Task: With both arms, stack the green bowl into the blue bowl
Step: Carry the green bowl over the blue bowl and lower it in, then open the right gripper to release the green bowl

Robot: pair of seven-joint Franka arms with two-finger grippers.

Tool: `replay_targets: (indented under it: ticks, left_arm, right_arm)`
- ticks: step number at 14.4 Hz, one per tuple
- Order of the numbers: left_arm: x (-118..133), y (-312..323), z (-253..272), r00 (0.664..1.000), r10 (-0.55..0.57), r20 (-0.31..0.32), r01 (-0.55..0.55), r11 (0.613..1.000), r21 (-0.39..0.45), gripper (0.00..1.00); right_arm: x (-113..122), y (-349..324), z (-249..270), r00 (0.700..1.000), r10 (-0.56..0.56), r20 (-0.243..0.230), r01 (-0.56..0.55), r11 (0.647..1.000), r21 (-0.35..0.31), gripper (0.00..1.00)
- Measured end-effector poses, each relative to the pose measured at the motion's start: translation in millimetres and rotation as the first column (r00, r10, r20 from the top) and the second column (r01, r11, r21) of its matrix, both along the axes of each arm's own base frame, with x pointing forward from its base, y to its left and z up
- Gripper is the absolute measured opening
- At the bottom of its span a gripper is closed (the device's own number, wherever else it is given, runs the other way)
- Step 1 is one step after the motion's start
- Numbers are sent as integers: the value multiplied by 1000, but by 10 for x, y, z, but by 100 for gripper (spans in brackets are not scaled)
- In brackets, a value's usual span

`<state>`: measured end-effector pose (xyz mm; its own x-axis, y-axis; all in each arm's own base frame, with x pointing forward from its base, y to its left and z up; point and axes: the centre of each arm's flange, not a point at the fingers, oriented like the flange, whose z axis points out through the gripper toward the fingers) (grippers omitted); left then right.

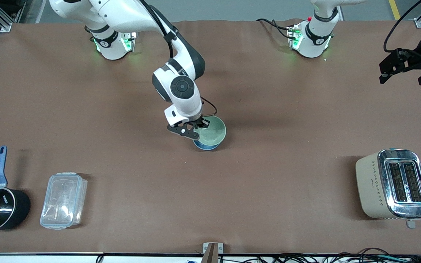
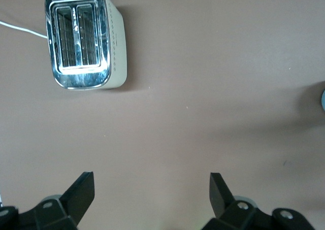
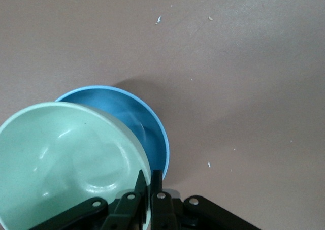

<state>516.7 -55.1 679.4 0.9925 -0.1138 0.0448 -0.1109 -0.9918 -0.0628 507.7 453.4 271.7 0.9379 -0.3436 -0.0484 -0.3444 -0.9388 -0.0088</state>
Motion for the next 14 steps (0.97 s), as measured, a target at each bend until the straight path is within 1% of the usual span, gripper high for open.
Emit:
replay_targets:
  ticks: [3,6,8,11,12,14]
  left_arm:
    - [-36,2,-46,1000,0,-21,0,1000,2,100]
    - [-40,-6,-59,1000,-1,-26,1,1000,1,100]
    - [-41,-13,-62,1000,-1,-28,1,1000,-9,100]
    - [-40,-18,-71,1000,-2,-31,1,1000,-14,100]
    - [-40,-19,-73,1000,-2,-31,1,1000,-14,100]
    - [-37,-18,-82,999,-2,-33,1,1000,-14,100]
  right_arm:
    - [4,-8,-47,1000,0,-2,0,1000,-5,5]
    - [0,-9,-83,1000,0,-6,0,1000,-9,5]
    - [-2,-12,-118,1000,0,-10,0,1000,-12,8]
    - [-1,-16,-141,1000,0,-11,0,1000,-15,35]
    - [17,-23,-129,1000,-2,-8,2,1000,-14,47]
    - [127,-77,-39,1000,-10,11,10,1000,-6,65]
